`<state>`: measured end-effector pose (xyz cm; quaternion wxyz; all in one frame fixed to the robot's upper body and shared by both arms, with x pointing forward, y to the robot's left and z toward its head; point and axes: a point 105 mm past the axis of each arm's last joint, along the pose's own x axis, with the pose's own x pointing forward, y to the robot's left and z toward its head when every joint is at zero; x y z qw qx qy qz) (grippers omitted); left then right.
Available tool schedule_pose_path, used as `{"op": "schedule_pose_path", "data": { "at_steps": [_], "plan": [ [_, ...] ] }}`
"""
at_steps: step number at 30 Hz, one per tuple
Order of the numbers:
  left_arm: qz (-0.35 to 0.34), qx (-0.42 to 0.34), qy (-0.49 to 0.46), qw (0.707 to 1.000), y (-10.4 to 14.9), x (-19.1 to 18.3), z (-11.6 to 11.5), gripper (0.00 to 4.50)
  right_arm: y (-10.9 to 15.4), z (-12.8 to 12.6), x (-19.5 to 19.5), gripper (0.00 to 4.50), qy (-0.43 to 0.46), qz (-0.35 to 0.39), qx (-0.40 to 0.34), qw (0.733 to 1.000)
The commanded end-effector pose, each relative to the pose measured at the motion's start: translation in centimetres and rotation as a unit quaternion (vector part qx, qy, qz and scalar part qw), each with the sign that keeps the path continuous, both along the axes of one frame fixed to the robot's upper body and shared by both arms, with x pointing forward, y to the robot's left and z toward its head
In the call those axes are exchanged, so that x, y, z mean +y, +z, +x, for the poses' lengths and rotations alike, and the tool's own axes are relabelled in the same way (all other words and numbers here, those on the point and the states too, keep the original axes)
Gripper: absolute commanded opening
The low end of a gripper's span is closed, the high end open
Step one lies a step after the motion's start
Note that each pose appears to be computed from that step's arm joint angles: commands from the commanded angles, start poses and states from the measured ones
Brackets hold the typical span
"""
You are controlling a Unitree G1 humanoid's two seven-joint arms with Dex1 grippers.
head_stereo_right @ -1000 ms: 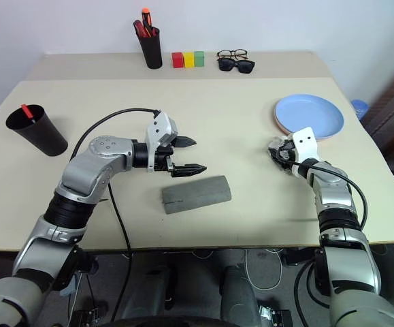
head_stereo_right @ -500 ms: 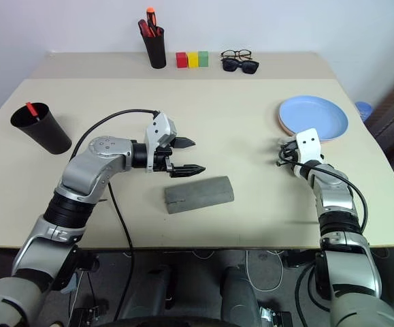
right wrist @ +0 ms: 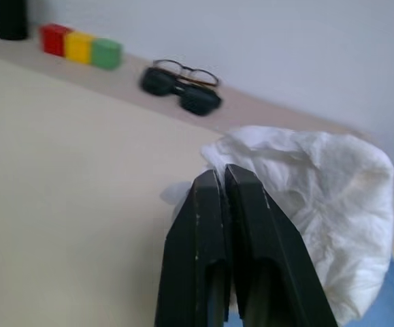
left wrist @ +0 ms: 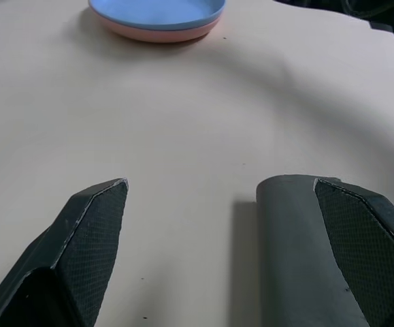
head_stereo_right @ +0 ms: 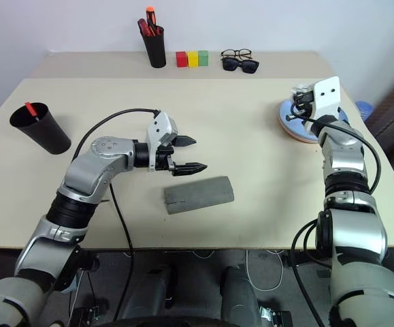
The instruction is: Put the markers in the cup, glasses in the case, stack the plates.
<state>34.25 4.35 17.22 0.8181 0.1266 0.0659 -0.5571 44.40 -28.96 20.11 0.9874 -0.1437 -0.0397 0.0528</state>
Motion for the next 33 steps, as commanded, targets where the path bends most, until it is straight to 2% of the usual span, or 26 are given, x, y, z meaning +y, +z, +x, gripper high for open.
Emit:
{"op": "schedule_pose_path", "data": {
  "at_steps": [1,3,6,7,12,15,18,22,28,30,33],
  "plan": [
    [-0.023,-0.028,0.011,0.999,1.3,0.5,-0.3,4.50,1.0,-0.1,-1.7,0.96,-0.034,-0.019,-0.004,0.999],
    [-0.034,-0.034,0.028,0.998,1.5,1.0,-0.2,4.50,0.7,0.0,-2.0,1.84,-0.045,-0.027,0.007,0.999],
    [-0.050,-0.042,0.066,0.996,1.7,2.0,0.5,4.50,0.4,-0.1,-2.6,3.50,-0.064,-0.033,0.014,0.997],
    [-0.048,-0.043,0.076,0.995,1.5,2.3,0.7,4.50,0.5,-0.1,-2.7,3.93,-0.066,-0.033,0.012,0.997],
    [-0.064,-0.049,0.096,0.992,0.9,3.2,0.2,4.50,1.6,-0.6,-2.4,3.93,-0.037,-0.034,-0.030,0.998],
    [-0.066,-0.098,0.101,0.988,0.4,3.7,-1.2,4.50,1.2,-1.7,-1.8,3.93,0.030,-0.034,-0.040,0.998],
    [-0.079,-0.098,0.107,0.986,-0.1,4.2,-2.2,4.50,0.5,-3.0,-1.8,3.93,0.071,-0.030,-0.039,0.996],
    [-0.111,-0.086,0.143,0.980,-0.4,6.2,-3.1,4.50,-1.9,-8.3,-2.1,3.93,0.113,-0.035,-0.025,0.993],
    [-0.138,-0.113,0.235,0.955,-0.7,9.9,-3.9,4.50,-4.1,-16.0,-2.7,3.93,0.099,-0.007,0.031,0.995],
    [-0.132,-0.123,0.267,0.947,-1.2,11.1,-4.2,4.50,-5.1,-17.6,-2.6,3.93,0.095,0.002,0.048,0.994],
    [-0.123,-0.123,0.291,0.941,-1.9,12.0,-4.2,4.50,-5.8,-18.3,-2.6,3.93,0.085,0.010,0.059,0.995]
  ]
}}
